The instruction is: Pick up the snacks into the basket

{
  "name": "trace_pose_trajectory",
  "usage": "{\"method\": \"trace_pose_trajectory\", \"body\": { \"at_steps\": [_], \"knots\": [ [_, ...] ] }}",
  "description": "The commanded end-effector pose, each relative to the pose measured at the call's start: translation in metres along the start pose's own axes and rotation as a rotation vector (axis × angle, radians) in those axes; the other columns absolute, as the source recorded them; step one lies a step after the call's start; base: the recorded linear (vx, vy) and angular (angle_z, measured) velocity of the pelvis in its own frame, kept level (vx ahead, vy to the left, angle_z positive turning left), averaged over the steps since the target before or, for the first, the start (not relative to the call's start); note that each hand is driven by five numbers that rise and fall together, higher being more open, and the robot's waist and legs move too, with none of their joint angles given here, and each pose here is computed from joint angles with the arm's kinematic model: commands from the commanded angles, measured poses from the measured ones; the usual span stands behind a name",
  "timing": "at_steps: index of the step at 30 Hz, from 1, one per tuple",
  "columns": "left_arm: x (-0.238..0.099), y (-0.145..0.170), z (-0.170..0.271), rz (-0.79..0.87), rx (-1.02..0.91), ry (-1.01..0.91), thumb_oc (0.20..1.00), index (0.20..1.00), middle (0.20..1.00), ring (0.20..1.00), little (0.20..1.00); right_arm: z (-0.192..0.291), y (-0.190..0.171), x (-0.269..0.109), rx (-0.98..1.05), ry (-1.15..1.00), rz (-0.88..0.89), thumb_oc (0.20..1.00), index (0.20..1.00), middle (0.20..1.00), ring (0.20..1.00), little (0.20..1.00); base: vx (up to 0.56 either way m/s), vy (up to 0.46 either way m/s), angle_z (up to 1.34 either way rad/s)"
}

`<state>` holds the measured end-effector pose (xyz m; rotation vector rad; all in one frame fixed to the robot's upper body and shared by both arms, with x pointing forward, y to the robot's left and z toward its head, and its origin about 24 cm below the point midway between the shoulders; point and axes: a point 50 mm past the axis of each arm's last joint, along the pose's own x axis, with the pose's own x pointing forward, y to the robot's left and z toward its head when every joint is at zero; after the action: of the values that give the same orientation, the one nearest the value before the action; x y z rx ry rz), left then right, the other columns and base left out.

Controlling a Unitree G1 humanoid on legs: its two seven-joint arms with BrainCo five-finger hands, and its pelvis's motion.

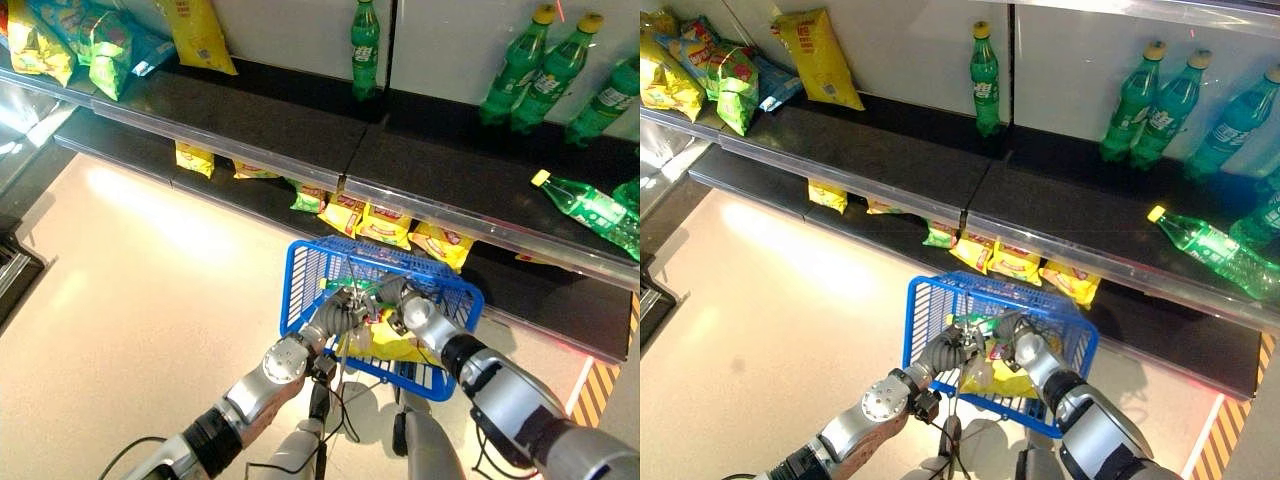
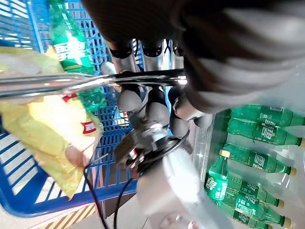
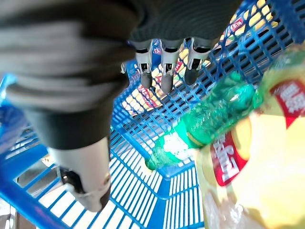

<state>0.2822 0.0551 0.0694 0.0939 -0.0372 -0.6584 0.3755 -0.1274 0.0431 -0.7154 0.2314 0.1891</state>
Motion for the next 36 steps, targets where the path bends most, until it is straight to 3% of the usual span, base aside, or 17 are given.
{"method": "trace_pose_trajectory", "body": {
  "at_steps": [1, 7, 11, 13, 14, 18, 19, 27, 32, 36],
  "knots": [
    [-0.003, -0.010, 0.069, -0.046, 0.040, -0.383, 0.200, 0.200, 0.200, 0.200, 0.200, 0.023, -0.001, -0.004, -0.034, -0.167, -0.006, 1.000, 1.000, 1.000, 1.000, 1.000, 0.02, 0.043, -0.01],
    [-0.009, 0.014, 0.051, 0.068, 0.077, -0.317, 0.200, 0.200, 0.200, 0.200, 0.200, -0.006, 0.031, -0.026, 0.059, -0.178, 0.101, 1.000, 1.000, 1.000, 1.000, 1.000, 0.03, 0.054, -0.11],
    [-0.021, 0.039, 0.019, 0.184, 0.155, -0.180, 0.200, 0.200, 0.200, 0.200, 0.200, -0.052, 0.043, -0.050, 0.107, -0.091, 0.166, 1.000, 1.000, 1.000, 1.000, 1.000, 0.02, 0.110, -0.48],
    [-0.047, 0.062, -0.019, 0.313, 0.178, -0.026, 0.200, 0.200, 0.200, 0.200, 0.200, -0.101, 0.051, -0.071, 0.135, 0.061, 0.183, 1.000, 1.000, 1.000, 1.000, 1.000, 0.02, 0.180, -0.68],
    [-0.047, 0.062, -0.020, 0.313, 0.178, -0.026, 0.200, 0.200, 0.200, 0.200, 0.200, -0.101, 0.051, -0.071, 0.135, 0.061, 0.183, 1.000, 1.000, 1.000, 1.000, 1.000, 0.04, 0.140, -0.69],
    [-0.098, 0.078, -0.076, 0.435, 0.116, 0.219, 0.200, 0.200, 0.200, 0.200, 0.200, -0.178, 0.045, -0.111, 0.195, 0.358, 0.076, 1.000, 1.000, 1.000, 1.000, 1.000, 0.05, 0.032, -0.82],
    [-0.098, 0.078, -0.076, 0.435, 0.116, 0.219, 0.200, 0.200, 0.200, 0.200, 0.200, -0.178, 0.045, -0.111, 0.195, 0.358, 0.076, 1.000, 1.000, 1.000, 1.000, 1.000, 0.04, -0.026, -0.57],
    [-0.193, 0.055, -0.184, 0.613, -0.035, 0.809, 0.200, 0.200, 0.200, 0.200, 0.200, -0.251, 0.069, -0.188, 0.402, 0.754, -0.053, 1.000, 1.000, 1.000, 1.000, 1.000, 0.10, -0.136, -0.18],
    [-0.221, 0.042, -0.207, 0.614, -0.003, 1.020, 0.200, 0.200, 0.200, 0.200, 0.200, -0.265, 0.077, -0.208, 0.495, 0.868, -0.101, 1.000, 1.000, 1.000, 1.000, 1.000, 0.05, -0.096, 0.28],
    [-0.251, 0.013, -0.226, 0.649, -0.201, 1.190, 0.200, 0.200, 0.200, 0.200, 0.200, -0.270, 0.079, -0.213, 0.457, 0.921, -0.060, 1.000, 1.000, 1.000, 1.000, 1.000, 0.07, -0.084, -0.01]
  ]
}}
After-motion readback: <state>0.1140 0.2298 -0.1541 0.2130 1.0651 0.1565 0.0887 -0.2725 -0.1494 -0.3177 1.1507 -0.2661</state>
